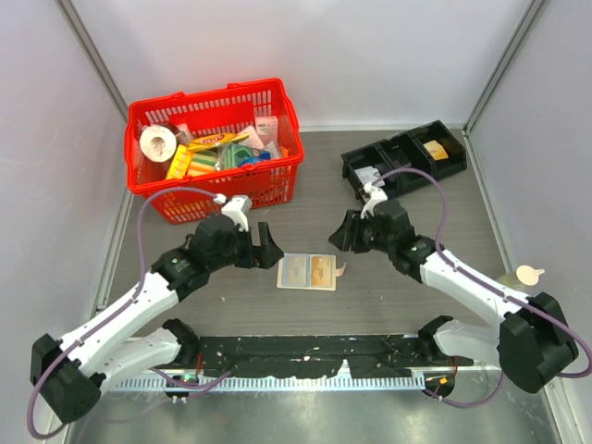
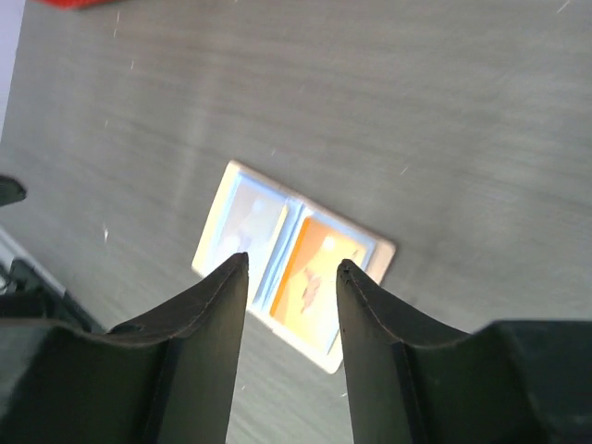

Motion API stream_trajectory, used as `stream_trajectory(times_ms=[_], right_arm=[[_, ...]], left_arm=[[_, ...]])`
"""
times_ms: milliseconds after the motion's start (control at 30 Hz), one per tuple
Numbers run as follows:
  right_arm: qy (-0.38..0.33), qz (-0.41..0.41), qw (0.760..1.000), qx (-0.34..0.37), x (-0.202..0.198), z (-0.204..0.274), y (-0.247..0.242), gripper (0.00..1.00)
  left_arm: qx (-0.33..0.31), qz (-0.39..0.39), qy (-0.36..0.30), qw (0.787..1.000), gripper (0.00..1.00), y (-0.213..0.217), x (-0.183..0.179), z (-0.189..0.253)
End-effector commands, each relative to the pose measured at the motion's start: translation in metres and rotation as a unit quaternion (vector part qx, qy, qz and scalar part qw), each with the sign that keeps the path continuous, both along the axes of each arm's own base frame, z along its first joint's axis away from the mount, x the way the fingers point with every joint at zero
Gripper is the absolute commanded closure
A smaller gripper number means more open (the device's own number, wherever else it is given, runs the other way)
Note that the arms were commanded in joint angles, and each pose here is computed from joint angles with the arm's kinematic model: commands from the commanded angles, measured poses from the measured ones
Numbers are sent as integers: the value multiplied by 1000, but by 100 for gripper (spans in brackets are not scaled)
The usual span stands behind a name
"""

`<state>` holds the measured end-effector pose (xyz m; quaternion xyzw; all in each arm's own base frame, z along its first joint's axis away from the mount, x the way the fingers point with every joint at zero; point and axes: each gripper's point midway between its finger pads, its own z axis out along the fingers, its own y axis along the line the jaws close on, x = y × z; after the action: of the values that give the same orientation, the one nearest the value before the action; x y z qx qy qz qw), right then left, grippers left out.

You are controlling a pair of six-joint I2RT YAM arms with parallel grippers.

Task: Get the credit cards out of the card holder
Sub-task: Remove the credit card from the card holder.

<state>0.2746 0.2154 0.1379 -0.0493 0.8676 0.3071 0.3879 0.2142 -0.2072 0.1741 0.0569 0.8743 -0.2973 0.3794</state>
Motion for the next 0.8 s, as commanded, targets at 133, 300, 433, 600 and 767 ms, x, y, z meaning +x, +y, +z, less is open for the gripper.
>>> stream_trajectory(times_ms=[133,300,433,600,767], right_arm=[[31,41,995,81,-33,-27,40,67],[46,33,996,75,-36,-50,37,79],[66,41,995,57,-41,-71,36,85],[73,35,995,51,-40,-85,34,89],[76,27,996,34,-40,-95,29,91]], left_arm=[[-26,0,50,998,12,-57,1,-25],[-32,6,80,996,12,-82,1,-43],[-30,4,94,995,18,-91,3,-54],[-47,-4,111,993,24,-104,4,-61],[-67,-8,125,990,34,-117,6,-63]])
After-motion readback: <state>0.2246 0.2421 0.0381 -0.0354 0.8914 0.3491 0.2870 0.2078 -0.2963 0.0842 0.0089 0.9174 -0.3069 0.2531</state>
